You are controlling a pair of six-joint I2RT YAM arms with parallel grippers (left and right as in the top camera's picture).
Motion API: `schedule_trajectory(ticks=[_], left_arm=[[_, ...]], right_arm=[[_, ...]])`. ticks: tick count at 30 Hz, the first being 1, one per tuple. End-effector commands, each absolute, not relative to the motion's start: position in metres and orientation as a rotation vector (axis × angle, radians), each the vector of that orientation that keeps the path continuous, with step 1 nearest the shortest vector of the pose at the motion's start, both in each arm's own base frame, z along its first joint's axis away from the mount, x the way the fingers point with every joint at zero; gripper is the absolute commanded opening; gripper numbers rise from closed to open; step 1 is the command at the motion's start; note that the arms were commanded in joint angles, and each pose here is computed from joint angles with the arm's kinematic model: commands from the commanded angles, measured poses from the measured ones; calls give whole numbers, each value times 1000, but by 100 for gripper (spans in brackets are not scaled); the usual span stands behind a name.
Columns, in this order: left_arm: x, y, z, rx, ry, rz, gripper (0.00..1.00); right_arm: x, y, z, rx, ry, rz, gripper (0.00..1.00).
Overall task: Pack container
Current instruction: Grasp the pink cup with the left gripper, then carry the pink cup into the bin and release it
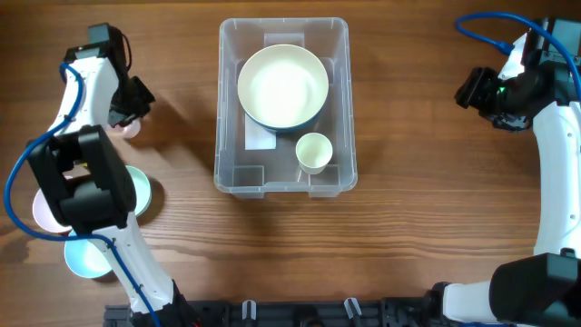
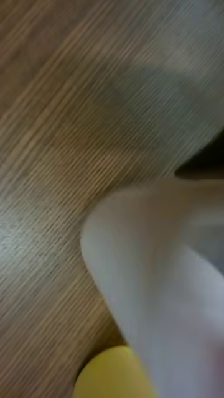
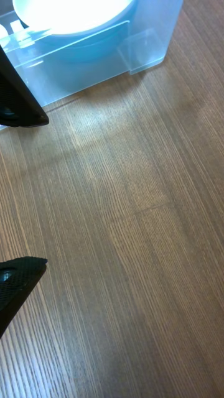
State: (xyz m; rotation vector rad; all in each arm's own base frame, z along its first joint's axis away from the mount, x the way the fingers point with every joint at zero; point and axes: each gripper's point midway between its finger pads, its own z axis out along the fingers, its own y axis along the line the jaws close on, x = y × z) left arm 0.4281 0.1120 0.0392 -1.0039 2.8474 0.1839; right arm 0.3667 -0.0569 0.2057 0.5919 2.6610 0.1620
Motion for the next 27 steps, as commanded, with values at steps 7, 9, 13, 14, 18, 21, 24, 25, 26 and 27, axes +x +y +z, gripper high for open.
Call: schedule_trajectory(ticks=[7,9,13,14,18,21,24,25,26,27], left_arm=[[452,101,86,-939,2765,137,4],[458,79,122,-868,2741,90,4],[449,10,195,-652,2716,14,4],[443,-7,206,-598,2718,0,4],[398,-116,236,-248,2783,-148,4],[361,-193,229,26,2859,-232,4],[331,-245,217,230,2901,-265,4],[321,-261,213,296,2902,-270,4],[316,-270,210,330,2904,-271,4],[311,-279,206,366,2906,-271,4]], right_arm=[[364,-54,213,554,2648,164,68],[364,-54,213,554,2648,164,68],[364,-54,213,555,2648,164,68],[364,-54,213,555,2648,164,68],[364,-54,213,557,2648,165,68],[362,-54,212,559,2655,165,68],[361,-53,212,560,2659,165,68],[361,-53,212,560,2660,165,68],[361,-53,212,561,2661,166,68],[361,-53,212,566,2660,167,68]])
